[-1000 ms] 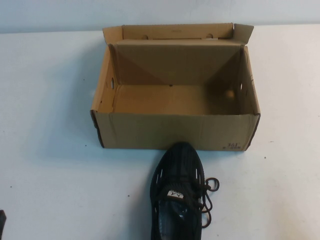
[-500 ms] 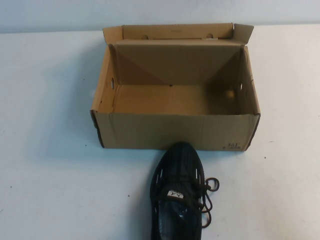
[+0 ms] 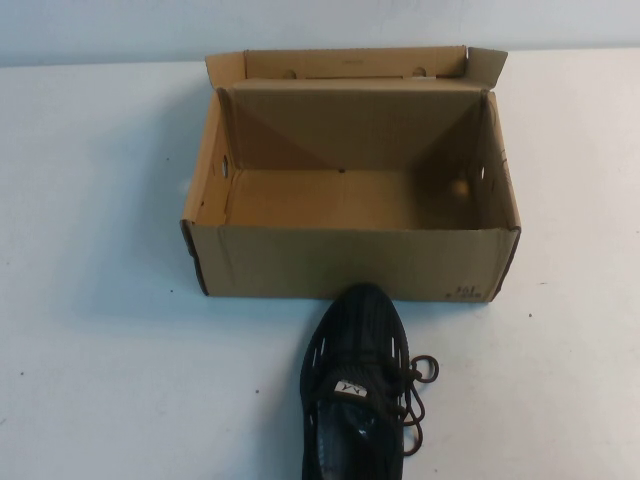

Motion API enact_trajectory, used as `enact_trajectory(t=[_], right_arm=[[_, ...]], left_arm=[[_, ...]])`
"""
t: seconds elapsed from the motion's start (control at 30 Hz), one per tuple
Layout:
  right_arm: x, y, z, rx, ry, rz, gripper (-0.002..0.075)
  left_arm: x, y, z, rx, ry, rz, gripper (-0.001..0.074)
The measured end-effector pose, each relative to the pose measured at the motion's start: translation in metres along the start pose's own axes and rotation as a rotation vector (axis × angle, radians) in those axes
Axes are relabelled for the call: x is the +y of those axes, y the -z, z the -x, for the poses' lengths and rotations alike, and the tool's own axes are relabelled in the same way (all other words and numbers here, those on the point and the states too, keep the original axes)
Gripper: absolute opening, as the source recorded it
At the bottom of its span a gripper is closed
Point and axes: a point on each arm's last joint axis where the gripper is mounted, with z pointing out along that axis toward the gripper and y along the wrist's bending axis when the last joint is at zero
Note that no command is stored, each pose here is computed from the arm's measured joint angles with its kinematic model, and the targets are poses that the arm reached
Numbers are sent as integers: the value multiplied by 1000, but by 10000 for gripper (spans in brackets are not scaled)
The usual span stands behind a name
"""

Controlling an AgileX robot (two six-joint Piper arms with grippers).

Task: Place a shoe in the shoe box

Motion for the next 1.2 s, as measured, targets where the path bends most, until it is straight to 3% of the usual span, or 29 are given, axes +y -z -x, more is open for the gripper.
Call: enact_trajectory(t=[0.23,0.4,0.5,0.63,0.87,1.0,1.2], right_arm=[[34,-50,90,-66,-213,72,-16],[54,-96,121,193,-185,57,-16],[57,-122,105,493,-137,-5,-16],[50,-143,54,894,-80,-104,-16],[41,-153,-12,1259,-96,-169,-16],[47,-156,-42,1416,-89,-20,-16],[65,-176,-85,1630,-78,407,-16]], left_arm=[[-12,-36,77,-137,-2,-17,0],[-16,-62,124,-16,-29,56,-1],[-12,-80,133,142,-43,125,-1],[-2,-94,113,380,-73,210,-1],[10,-88,82,663,-87,318,-1],[12,-82,76,752,-59,354,-1],[13,-74,71,875,-32,390,-1]])
